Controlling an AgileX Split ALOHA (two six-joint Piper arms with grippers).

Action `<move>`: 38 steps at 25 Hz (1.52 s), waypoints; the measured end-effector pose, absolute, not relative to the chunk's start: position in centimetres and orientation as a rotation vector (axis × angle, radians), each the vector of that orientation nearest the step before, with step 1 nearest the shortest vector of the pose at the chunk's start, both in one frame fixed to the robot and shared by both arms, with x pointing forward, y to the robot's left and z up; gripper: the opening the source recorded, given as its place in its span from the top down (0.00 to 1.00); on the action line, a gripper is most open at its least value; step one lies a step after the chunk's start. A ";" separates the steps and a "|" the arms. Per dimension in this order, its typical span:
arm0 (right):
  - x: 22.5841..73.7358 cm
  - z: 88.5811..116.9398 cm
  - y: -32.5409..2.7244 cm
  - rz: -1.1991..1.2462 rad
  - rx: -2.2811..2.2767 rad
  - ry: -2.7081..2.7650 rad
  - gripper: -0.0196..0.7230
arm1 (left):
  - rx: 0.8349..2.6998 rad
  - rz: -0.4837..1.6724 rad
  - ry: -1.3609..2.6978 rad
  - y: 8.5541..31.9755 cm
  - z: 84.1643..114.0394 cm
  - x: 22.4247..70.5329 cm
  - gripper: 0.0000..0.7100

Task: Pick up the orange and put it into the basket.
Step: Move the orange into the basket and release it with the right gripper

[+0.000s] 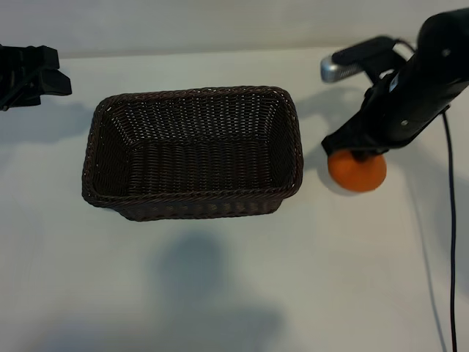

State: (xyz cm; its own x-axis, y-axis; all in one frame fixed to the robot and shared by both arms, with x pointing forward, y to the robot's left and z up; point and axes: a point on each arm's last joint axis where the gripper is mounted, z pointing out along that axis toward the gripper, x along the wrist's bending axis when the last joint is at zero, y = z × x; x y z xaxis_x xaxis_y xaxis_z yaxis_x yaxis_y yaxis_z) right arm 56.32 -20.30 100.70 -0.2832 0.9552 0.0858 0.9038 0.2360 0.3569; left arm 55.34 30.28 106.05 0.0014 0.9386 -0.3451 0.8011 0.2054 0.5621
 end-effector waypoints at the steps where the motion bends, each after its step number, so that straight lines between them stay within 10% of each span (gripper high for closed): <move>1: 56.1 101.4 -20.4 0.534 1.771 2.336 0.85 | 1.621 0.265 1.822 30.3 106.1 55.3 0.26; 21: 55.2 108.8 -16.7 1.041 1.579 2.340 0.85 | 1.604 0.285 1.798 30.2 106.2 55.6 0.26; 38: 59.3 103.1 -8.0 0.997 1.332 2.573 0.85 | 1.586 0.273 1.799 30.2 106.3 55.6 0.26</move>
